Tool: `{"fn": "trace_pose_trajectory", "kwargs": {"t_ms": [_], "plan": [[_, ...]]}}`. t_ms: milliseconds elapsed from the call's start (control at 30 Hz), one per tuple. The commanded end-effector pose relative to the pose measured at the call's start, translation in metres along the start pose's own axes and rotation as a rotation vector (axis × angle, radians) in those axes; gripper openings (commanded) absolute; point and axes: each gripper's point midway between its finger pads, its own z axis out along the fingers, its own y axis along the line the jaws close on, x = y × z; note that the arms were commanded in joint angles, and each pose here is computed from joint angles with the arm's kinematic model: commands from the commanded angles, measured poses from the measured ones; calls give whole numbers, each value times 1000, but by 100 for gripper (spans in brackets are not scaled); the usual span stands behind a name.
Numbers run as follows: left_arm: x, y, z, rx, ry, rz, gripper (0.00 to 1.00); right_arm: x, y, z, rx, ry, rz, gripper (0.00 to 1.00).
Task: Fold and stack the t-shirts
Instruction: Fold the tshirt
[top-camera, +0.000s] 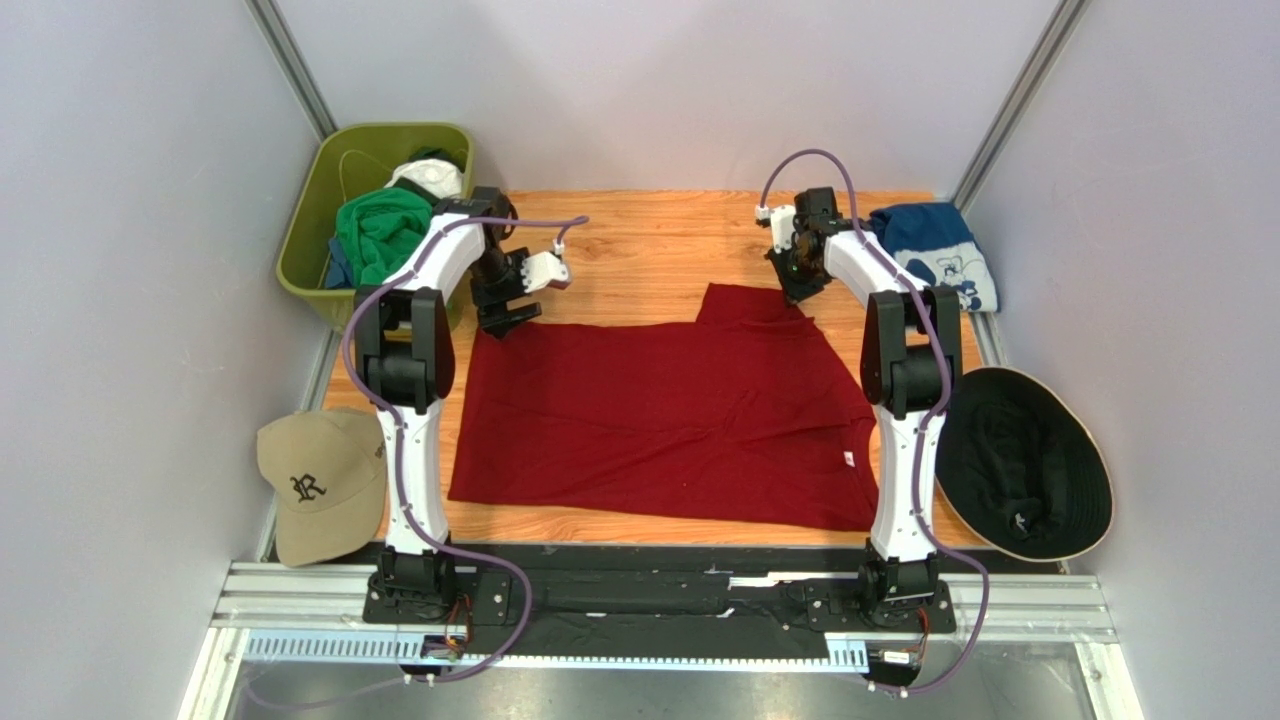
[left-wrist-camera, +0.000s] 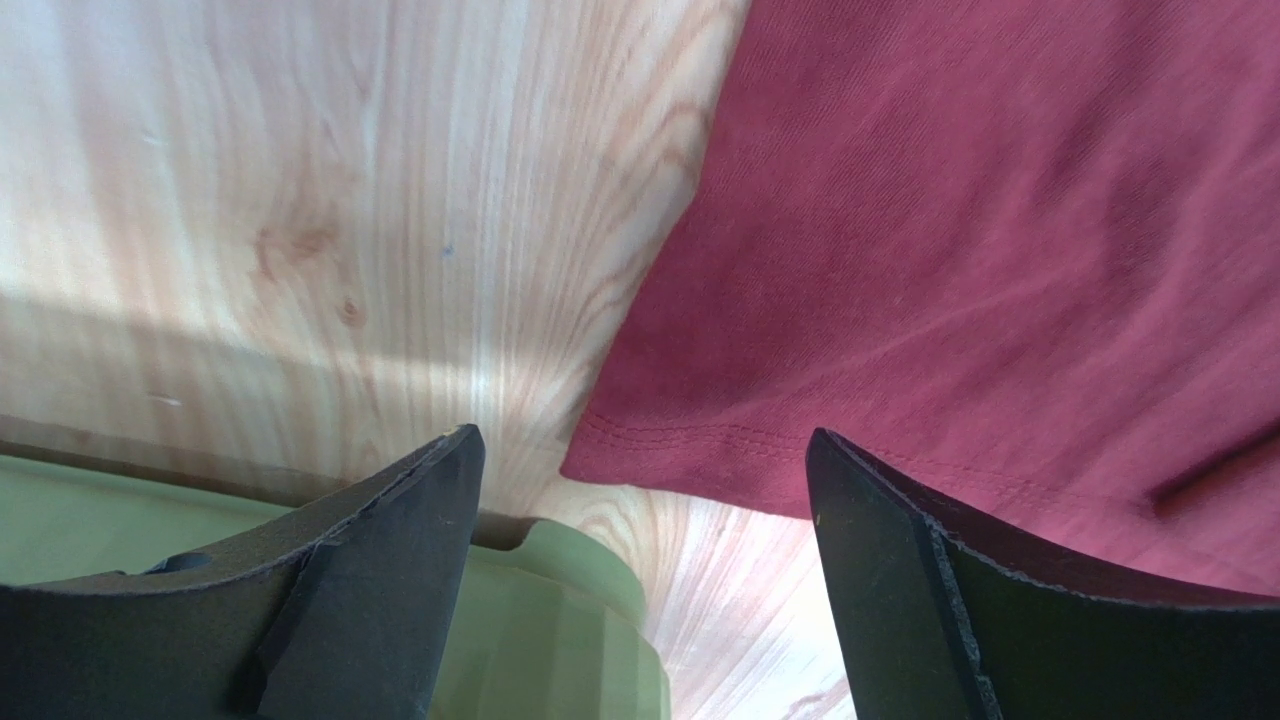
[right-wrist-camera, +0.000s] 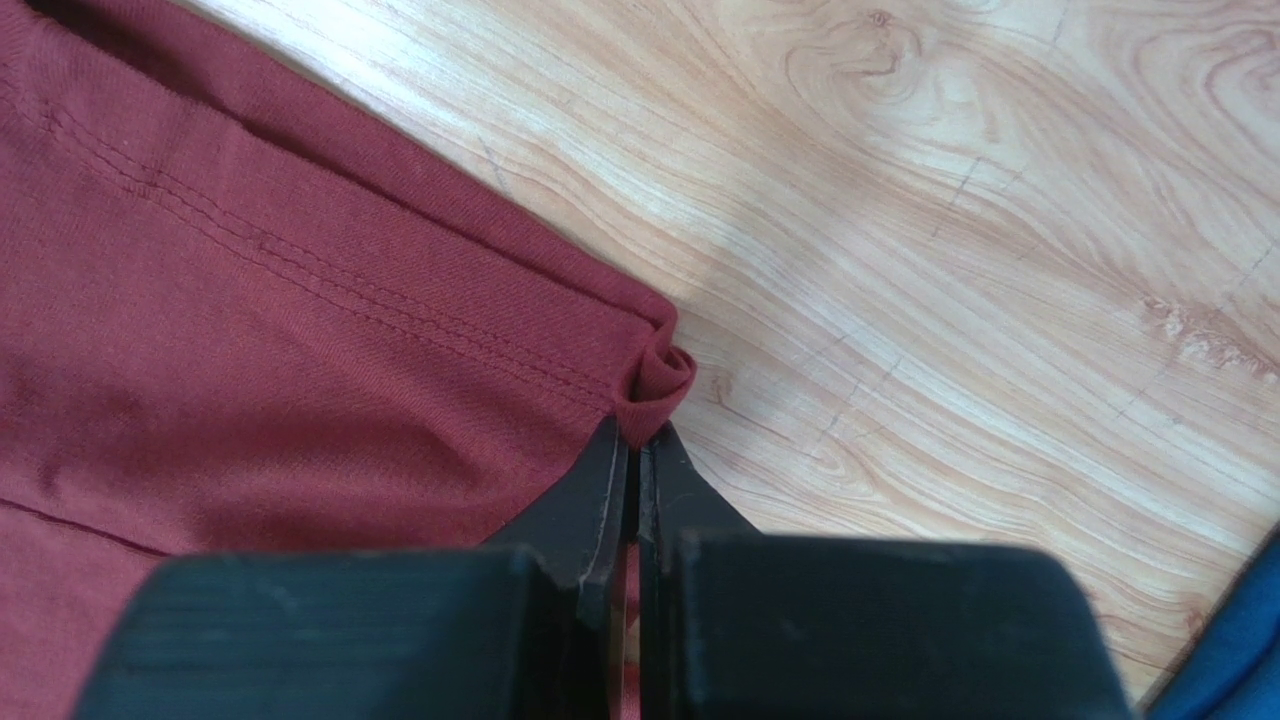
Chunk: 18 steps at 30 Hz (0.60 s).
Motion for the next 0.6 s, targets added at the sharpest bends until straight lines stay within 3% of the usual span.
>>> {"fn": "trace_pose_trajectory", "kwargs": {"t_ms": [0, 367, 533, 567], "plan": [[15, 6, 2, 19, 26, 13, 87, -1, 0, -15, -1, -16, -10, 0], [29, 13, 18, 38, 88, 18, 82, 3, 2, -21, -5, -18, -13, 0], [34, 8, 26, 66, 110, 11, 67, 2, 2, -24, -4, -22, -14, 0], [35, 6, 27, 74, 113, 9, 54, 2, 1, -24, -2, -20, -14, 0]]}}
